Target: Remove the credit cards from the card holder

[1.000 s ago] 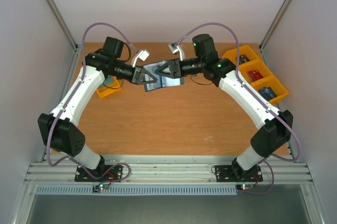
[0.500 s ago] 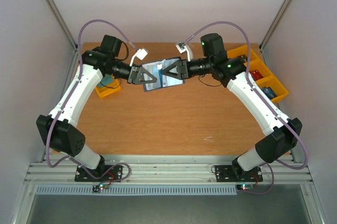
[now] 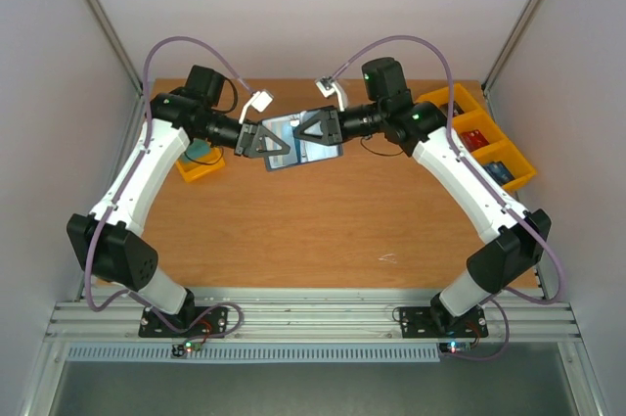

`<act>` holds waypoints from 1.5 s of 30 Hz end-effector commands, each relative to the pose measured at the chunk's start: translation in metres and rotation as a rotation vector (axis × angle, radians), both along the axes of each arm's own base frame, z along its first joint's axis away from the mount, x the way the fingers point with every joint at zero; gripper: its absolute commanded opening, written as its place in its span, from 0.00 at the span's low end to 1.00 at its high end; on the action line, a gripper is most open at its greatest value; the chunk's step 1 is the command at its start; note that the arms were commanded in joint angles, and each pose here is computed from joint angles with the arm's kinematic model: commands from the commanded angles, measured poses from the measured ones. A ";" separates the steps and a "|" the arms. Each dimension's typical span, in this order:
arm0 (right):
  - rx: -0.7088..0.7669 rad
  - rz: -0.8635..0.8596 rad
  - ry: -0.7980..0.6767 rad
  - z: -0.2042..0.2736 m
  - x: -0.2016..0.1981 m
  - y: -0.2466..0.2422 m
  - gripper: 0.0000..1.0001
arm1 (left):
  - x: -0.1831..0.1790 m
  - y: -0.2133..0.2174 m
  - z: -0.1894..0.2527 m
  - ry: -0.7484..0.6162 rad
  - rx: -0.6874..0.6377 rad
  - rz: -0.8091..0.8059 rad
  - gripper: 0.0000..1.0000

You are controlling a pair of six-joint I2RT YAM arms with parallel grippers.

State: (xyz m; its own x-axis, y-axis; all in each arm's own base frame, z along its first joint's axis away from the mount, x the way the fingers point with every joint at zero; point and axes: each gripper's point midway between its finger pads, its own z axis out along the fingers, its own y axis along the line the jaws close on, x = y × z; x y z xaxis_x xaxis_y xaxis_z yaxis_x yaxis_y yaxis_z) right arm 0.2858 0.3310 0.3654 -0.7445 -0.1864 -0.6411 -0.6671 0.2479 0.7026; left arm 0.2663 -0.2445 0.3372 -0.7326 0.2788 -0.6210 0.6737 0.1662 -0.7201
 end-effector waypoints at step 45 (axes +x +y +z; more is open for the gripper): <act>-0.264 -0.388 0.001 -0.012 0.044 -0.144 0.01 | 0.055 0.010 -0.123 0.332 0.089 0.345 0.00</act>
